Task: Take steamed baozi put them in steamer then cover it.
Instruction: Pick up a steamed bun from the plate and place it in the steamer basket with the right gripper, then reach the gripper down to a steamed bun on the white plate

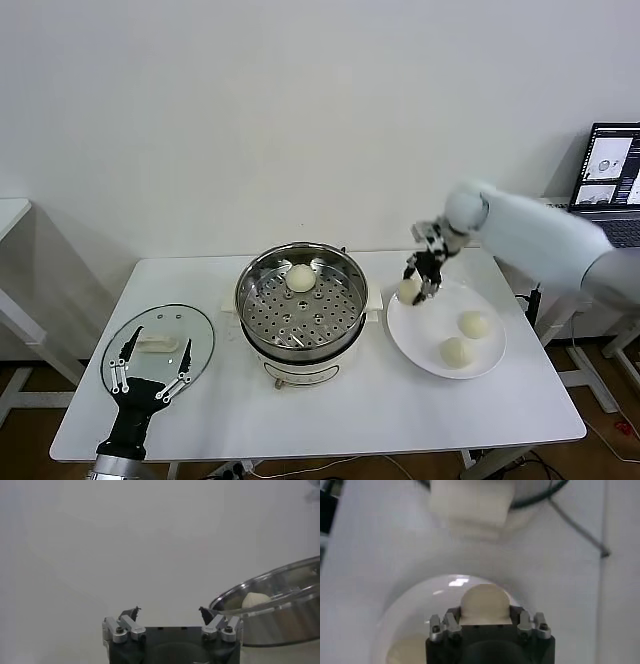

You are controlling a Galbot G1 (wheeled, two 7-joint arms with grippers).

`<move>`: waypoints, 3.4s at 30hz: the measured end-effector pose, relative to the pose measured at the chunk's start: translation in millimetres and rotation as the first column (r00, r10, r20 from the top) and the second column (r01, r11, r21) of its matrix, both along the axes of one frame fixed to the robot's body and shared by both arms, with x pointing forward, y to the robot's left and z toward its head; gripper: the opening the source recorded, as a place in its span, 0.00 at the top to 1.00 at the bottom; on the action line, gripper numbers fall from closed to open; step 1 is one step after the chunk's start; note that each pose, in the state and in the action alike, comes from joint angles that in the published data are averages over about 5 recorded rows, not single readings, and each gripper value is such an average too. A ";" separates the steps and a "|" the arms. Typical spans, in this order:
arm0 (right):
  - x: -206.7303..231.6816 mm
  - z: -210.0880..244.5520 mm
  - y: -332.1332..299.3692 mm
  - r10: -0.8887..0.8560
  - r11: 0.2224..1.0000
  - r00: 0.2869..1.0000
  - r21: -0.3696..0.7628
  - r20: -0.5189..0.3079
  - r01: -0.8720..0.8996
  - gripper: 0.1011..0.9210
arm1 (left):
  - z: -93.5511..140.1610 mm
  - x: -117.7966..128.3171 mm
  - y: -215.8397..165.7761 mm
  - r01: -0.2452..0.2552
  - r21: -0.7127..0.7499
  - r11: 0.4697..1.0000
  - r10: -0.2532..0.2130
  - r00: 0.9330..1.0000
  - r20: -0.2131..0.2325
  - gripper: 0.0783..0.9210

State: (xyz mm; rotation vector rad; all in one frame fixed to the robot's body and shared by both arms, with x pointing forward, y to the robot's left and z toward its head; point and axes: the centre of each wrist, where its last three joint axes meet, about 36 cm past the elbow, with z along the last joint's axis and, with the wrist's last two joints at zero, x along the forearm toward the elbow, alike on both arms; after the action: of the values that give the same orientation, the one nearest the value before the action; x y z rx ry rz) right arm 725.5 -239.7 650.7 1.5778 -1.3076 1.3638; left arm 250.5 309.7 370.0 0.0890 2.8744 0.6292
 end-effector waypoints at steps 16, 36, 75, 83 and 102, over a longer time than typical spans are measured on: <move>-34.2 56.9 160.0 0.125 0.992 0.992 -0.014 -0.024 -0.125 0.34 | 1.6 2.8 -1.5 -0.024 -0.008 1.000 0.025 0.999 0.022 0.12; -55.8 -10.7 281.4 0.177 0.980 0.984 -0.087 -0.008 -0.177 0.34 | 1.3 6.5 -2.0 -0.037 -0.015 0.999 0.037 0.999 0.035 0.12; -48.0 20.1 152.9 0.127 0.991 0.992 -0.047 0.013 -0.127 0.12 | 9.4 10.5 -1.6 -0.044 -0.022 0.999 0.046 0.997 0.064 0.12; -46.3 16.8 8.8 0.002 0.999 1.000 -0.054 0.006 -0.001 0.12 | 8.9 9.1 -2.3 -0.042 -0.019 0.999 0.044 0.997 0.061 0.12; -83.0 -117.3 -129.6 -0.169 0.980 0.983 -0.118 -0.079 0.159 0.12 | 1.9 -2.1 -0.4 -0.059 -0.010 0.998 0.059 0.998 0.034 0.12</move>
State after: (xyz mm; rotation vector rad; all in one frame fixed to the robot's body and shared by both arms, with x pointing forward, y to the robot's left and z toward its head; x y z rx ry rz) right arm 642.5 -369.3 533.4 1.4069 -1.2571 1.2297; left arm 248.4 309.3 371.9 -0.0077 2.8558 0.6222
